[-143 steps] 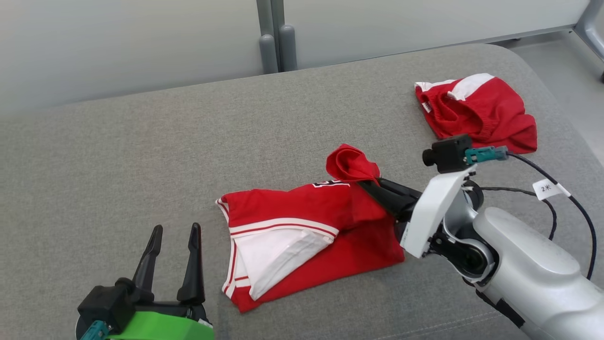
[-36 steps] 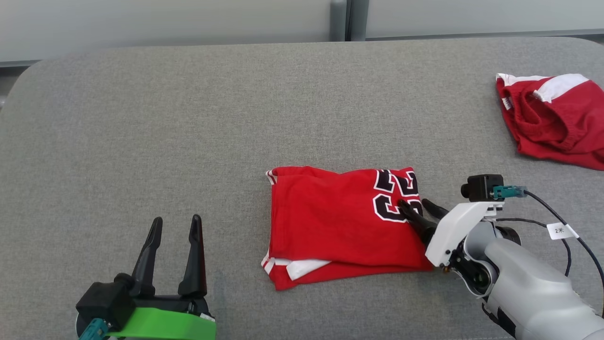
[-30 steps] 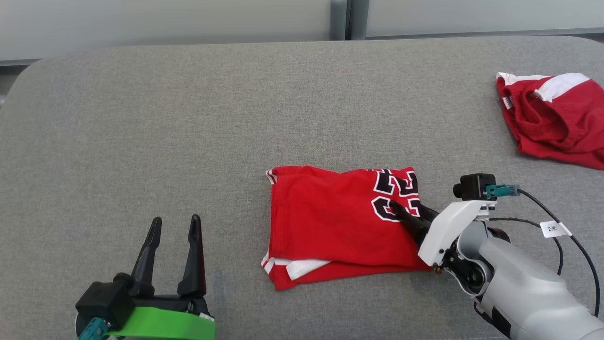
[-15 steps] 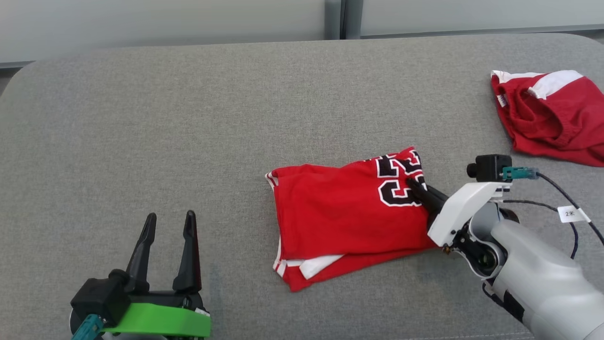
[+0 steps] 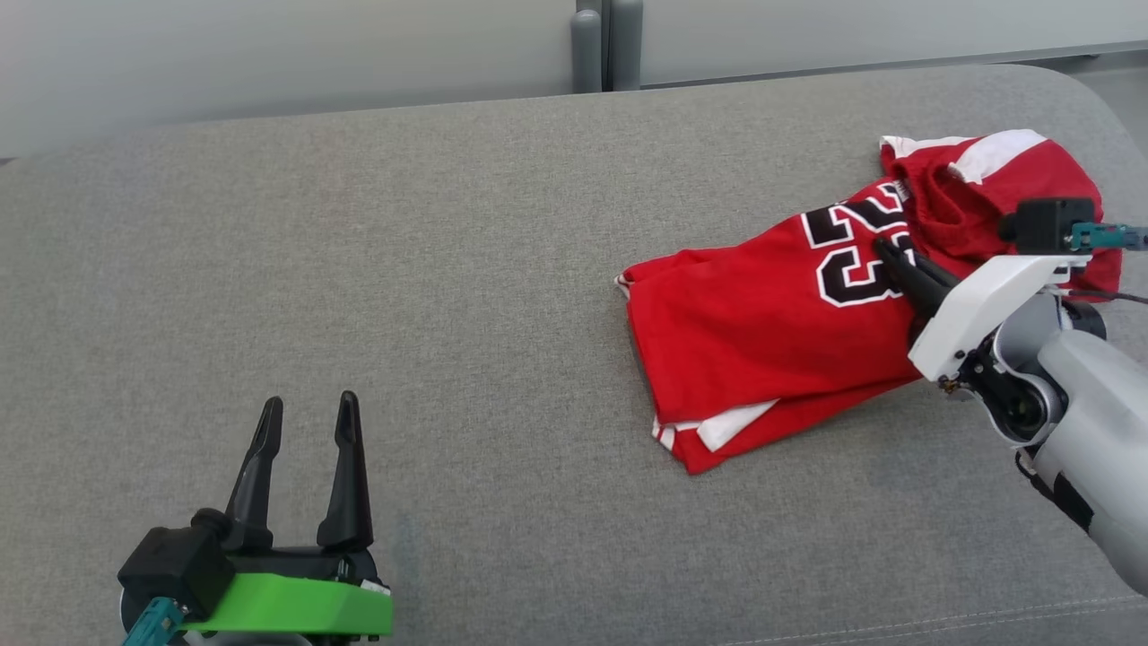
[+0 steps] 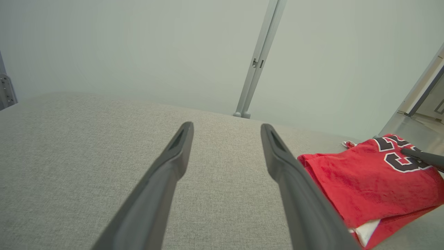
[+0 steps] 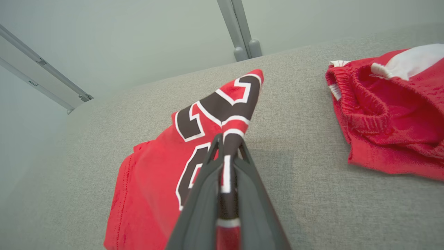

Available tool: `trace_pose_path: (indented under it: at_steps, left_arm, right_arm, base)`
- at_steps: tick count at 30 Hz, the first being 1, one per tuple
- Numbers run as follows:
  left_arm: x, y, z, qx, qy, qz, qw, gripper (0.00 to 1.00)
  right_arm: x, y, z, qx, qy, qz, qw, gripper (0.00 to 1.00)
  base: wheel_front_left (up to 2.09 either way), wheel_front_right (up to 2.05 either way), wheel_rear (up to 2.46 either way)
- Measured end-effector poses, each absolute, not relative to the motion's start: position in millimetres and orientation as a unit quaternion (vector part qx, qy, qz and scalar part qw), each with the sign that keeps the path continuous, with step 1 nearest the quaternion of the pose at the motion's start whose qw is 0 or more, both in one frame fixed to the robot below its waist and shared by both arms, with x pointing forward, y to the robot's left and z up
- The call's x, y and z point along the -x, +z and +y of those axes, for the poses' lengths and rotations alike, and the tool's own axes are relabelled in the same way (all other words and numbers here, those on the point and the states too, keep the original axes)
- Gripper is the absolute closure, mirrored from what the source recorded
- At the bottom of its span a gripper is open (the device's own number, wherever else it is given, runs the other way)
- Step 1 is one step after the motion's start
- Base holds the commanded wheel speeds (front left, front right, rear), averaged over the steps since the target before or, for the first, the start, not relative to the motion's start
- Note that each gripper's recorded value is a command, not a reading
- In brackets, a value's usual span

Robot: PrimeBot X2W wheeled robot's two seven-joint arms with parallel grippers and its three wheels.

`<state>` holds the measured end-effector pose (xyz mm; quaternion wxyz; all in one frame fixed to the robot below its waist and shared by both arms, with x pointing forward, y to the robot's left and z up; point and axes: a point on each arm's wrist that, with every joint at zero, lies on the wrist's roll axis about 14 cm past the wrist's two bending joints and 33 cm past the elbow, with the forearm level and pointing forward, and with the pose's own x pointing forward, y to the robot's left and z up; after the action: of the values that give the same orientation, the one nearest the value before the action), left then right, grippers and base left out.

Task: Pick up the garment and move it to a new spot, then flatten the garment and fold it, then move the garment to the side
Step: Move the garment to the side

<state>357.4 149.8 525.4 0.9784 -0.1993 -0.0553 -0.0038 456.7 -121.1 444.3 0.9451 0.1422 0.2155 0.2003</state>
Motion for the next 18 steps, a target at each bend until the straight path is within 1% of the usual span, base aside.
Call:
trace_pose_path:
  at_steps: [5,11,18]
  left_arm:
    - [-359,529,143,0.201,-0.015,-0.059,0.978,0.00]
    - [-359,530,137,0.204,-0.025,-0.059,0.977,0.00]
    - [-359,524,131,0.202,-0.031,-0.049,0.978,0.00]
  right_arm:
    - [-461,458,-142,-0.119,0.187,0.203,0.954,1.00]
    - [-473,478,-153,-0.102,0.183,0.188,0.959,1.00]
    - [-505,509,-161,-0.078,0.180,0.163,0.967,1.00]
  base:
    - [0.00,0.00,0.00]
    - [0.00,0.00,0.00]
    - [0.00,0.00,0.00]
